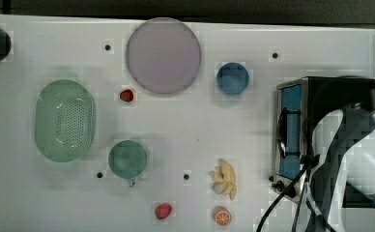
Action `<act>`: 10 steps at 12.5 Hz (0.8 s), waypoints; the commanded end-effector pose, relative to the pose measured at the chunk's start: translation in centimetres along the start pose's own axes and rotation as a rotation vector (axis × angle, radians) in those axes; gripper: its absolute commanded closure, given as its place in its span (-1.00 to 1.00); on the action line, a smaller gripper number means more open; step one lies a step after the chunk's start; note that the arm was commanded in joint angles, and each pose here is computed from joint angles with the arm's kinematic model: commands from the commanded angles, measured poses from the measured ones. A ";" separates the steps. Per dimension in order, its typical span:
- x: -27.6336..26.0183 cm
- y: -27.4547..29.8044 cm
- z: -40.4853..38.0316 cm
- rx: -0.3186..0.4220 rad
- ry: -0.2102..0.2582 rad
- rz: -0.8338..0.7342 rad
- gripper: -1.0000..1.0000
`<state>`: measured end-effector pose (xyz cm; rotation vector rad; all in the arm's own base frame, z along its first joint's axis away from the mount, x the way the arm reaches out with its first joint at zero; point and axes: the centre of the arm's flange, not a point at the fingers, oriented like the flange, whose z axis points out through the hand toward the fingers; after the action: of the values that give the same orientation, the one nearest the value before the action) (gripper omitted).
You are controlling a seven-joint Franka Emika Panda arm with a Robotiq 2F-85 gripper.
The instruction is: Pick Ketchup from oven and place it on table.
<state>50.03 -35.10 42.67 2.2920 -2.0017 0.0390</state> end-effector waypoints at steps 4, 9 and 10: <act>-11.4 -5.6 -18.4 0.125 -0.018 -0.215 -0.29; -27.1 -10.9 -18.1 0.073 -0.074 -0.509 -0.29; -29.4 -11.2 -17.0 0.051 -0.087 -0.548 -0.29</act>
<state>57.20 -4.38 60.92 2.8772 -1.3681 0.0663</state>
